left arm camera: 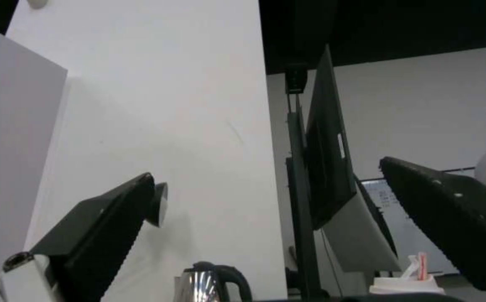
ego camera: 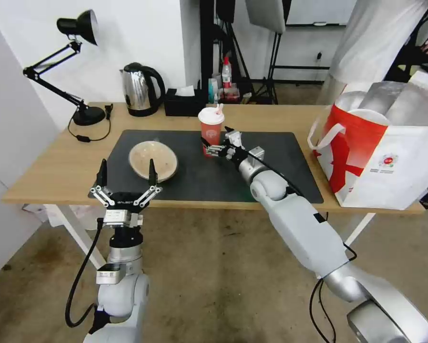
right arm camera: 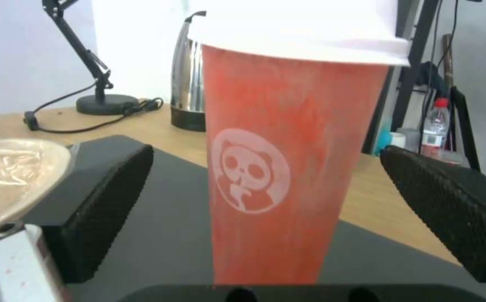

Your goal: Pick up the trash from the table and place it into the takeout bag.

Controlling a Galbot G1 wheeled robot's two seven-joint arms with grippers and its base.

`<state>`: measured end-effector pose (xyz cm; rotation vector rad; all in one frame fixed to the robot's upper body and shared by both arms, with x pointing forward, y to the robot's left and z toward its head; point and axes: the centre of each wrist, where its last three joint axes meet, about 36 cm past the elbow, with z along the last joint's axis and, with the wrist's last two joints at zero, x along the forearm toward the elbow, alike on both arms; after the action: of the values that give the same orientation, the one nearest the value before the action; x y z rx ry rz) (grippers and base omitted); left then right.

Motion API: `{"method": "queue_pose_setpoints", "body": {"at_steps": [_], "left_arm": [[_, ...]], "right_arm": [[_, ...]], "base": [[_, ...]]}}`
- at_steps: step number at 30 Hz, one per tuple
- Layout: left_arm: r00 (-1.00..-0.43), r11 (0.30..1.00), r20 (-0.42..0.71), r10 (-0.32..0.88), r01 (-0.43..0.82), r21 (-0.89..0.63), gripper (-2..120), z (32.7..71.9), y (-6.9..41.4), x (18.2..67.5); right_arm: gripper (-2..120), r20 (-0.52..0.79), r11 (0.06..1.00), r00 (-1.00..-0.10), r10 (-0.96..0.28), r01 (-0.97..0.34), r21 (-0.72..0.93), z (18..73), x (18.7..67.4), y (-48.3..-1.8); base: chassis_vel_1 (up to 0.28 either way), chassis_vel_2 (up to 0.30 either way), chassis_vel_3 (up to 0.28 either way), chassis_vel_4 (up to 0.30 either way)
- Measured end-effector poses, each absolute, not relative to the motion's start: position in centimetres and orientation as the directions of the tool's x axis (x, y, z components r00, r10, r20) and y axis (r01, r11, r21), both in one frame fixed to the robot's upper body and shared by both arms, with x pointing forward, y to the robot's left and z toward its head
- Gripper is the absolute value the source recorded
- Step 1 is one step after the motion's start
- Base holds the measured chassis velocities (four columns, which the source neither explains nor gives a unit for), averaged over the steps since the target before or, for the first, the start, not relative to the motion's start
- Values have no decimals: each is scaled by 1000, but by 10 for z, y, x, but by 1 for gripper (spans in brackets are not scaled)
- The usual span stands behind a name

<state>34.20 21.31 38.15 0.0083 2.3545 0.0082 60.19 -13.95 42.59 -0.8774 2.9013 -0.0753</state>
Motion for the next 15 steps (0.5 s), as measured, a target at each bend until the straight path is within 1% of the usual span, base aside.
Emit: {"method": "queue_pose_setpoints", "body": {"at_steps": [15], "left_arm": [[-706,1000,-708,8,4,8,100,380,213,344]], "right_arm": [[100,-108,834,-827,-551,-543,-96,429,611,-139]], "base": [[0,0,0,0]]}}
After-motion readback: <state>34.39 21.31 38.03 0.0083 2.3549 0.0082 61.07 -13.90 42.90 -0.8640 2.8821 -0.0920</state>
